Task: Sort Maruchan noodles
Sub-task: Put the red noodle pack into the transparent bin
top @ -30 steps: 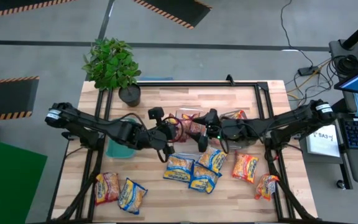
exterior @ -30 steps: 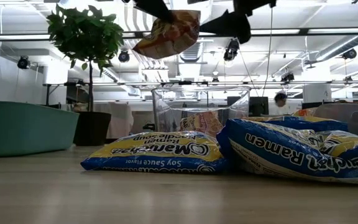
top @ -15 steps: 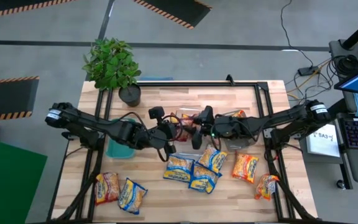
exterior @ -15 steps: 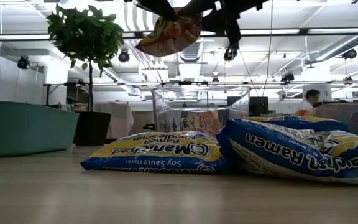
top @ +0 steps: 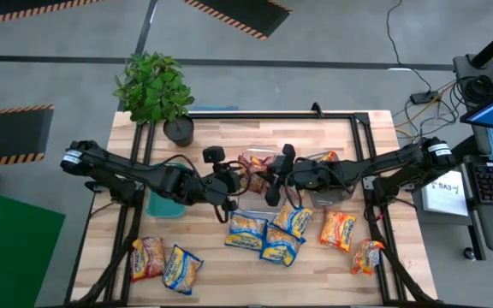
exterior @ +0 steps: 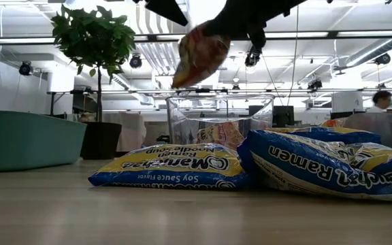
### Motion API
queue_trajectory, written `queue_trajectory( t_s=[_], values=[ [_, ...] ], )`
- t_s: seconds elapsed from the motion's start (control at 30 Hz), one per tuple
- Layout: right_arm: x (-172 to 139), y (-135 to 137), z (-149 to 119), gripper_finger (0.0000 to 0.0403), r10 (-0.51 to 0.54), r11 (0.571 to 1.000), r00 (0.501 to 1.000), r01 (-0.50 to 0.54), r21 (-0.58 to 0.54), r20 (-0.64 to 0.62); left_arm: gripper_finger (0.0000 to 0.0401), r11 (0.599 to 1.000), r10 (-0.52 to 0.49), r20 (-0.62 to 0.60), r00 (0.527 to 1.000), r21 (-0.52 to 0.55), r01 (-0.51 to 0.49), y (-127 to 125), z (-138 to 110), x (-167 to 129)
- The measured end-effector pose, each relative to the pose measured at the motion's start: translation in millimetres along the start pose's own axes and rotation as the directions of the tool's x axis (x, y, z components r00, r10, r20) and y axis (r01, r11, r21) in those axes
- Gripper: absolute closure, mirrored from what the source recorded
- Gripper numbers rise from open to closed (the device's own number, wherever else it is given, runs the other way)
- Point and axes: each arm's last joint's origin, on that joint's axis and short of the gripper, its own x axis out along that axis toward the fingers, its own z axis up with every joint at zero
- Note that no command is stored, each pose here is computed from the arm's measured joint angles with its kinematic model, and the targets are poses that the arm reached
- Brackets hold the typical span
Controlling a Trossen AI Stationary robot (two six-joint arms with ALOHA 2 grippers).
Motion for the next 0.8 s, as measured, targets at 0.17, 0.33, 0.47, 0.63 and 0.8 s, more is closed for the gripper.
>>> queue_trajectory(
  t_s=[0.17, 0.33, 0.47, 0.63, 0.8],
  values=[
    [2, -4, -17, 0.0366, -0.069, 0.99, 0.996, 0.061, -0.125, -0.056, 0.0303, 1.0, -0.007, -0.015, 1.0, 0.015, 0.007, 2, -2, -2],
    [12, -13, -44, 0.037, -0.11, 0.98, 0.985, 0.085, -0.183, -0.131, 0.0304, 0.981, -0.19, -0.019, 0.982, 0.028, 0.19, -7, -9, 1],
    [24, -22, -63, 0.0367, -0.136, 0.976, 0.982, 0.11, -0.189, -0.132, 0.0311, 0.963, -0.267, 0.003, 0.964, 0.036, 0.267, -20, -23, 10],
    [41, -28, -79, 0.0366, -0.187, 0.956, 0.973, 0.148, -0.253, -0.138, 0.032, 0.967, -0.257, 0.039, 0.966, 0.004, 0.257, -32, -43, 24],
    [51, -31, -94, 0.0364, -0.212, 0.948, 0.96, 0.156, -0.276, -0.184, 0.0328, 0.968, -0.24, 0.101, 0.966, -0.057, 0.246, -39, -56, 33]
  ],
)
